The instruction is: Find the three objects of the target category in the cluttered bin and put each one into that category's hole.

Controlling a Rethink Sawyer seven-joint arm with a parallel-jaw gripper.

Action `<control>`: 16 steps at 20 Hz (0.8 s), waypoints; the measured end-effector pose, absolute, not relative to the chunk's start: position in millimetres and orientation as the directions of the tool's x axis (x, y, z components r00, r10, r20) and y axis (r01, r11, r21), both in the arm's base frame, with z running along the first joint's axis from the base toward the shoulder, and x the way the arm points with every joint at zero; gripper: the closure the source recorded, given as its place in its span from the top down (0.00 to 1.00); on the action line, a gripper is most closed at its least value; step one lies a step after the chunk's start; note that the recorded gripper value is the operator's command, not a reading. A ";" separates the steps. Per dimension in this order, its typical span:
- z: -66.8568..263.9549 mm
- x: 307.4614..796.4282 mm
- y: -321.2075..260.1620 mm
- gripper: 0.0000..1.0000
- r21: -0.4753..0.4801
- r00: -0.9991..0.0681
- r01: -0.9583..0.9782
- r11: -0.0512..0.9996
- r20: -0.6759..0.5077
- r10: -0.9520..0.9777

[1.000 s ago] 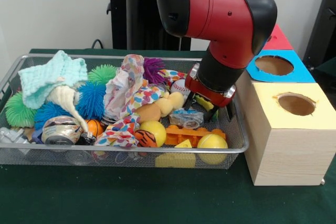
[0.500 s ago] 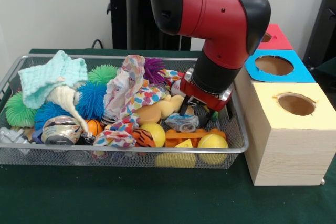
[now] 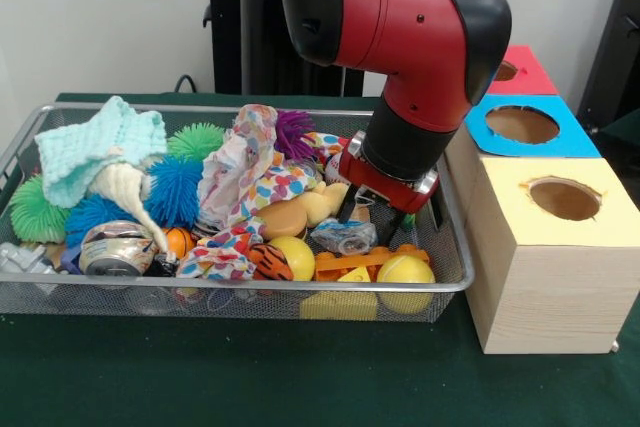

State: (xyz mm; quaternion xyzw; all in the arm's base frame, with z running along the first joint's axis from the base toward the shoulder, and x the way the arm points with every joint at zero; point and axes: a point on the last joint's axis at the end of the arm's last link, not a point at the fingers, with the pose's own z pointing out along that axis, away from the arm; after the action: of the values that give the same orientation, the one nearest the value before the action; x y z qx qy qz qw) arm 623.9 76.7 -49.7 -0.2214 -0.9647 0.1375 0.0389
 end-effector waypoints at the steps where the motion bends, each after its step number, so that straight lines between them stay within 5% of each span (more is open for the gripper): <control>1: -49.5 624.0 77.0 1.00 -0.284 -0.900 0.415 0.864 0.013 0.436; 16: -44.3 630.2 68.0 1.00 -0.356 -0.924 0.371 0.858 -0.045 0.380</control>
State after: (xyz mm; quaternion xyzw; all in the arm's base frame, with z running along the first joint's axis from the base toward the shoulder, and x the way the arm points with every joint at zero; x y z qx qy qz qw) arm 630.2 68.0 -44.3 -0.1948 -0.9637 0.1822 0.0132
